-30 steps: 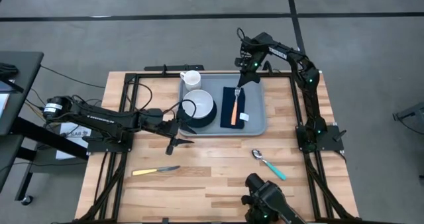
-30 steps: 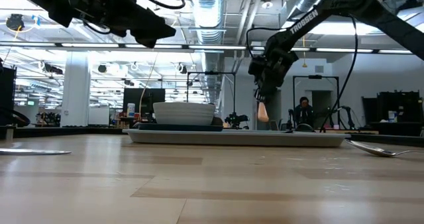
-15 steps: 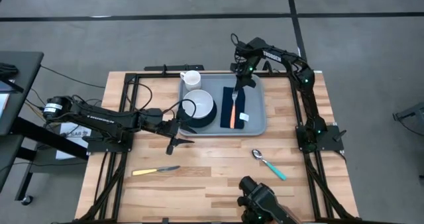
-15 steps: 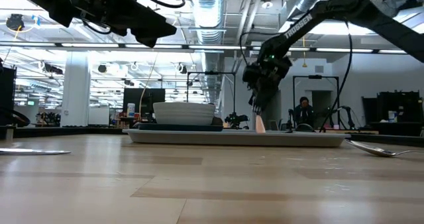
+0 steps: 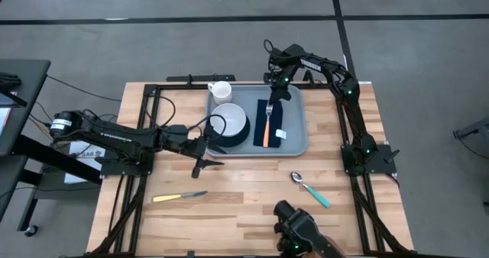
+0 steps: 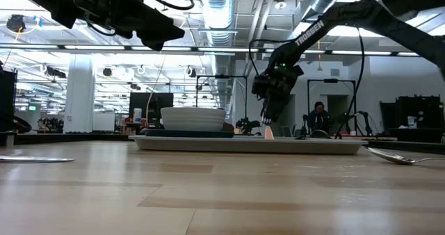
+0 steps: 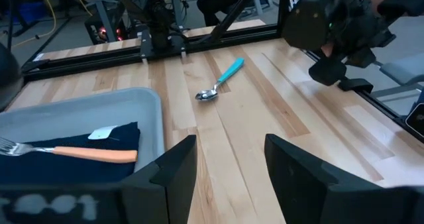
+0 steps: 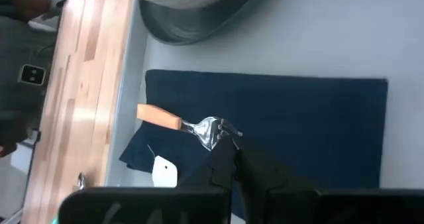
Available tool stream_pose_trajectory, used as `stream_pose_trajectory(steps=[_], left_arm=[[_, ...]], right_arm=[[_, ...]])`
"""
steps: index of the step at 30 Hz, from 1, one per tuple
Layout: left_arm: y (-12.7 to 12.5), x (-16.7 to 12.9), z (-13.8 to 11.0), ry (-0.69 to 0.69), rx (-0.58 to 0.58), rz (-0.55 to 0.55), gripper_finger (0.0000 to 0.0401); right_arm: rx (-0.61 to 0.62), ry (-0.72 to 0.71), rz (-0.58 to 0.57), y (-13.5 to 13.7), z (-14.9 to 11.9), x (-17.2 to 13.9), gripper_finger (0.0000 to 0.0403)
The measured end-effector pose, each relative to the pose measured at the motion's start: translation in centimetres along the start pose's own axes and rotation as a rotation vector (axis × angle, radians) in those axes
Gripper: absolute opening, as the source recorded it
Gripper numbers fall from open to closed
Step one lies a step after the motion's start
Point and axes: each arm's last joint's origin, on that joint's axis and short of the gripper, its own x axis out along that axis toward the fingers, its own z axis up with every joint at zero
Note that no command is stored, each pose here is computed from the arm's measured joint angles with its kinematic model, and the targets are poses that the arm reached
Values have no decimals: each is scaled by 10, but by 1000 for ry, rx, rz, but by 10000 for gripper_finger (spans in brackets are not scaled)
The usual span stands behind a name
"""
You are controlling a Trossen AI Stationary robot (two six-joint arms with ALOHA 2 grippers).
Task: Set up tray
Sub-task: Put the fork on top of the black table napkin on the gray serving tray, then put the spoon on top of the black table napkin on the gray serving tray
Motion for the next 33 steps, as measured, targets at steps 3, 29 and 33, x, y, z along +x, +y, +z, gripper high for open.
stream_pose_trajectory(steps=[3, 29, 33], left_arm=[[0, 0, -1, 8, -1, -1, 167], [0, 0, -1, 12, -2, -2, 167], [0, 0, -1, 12, -1, -2, 167]], right_arm=[[5, 16, -31, 0, 3, -3, 14], [15, 126, -137, 2, 12, 9, 52], [9, 122, -144, 2, 13, 9, 52]])
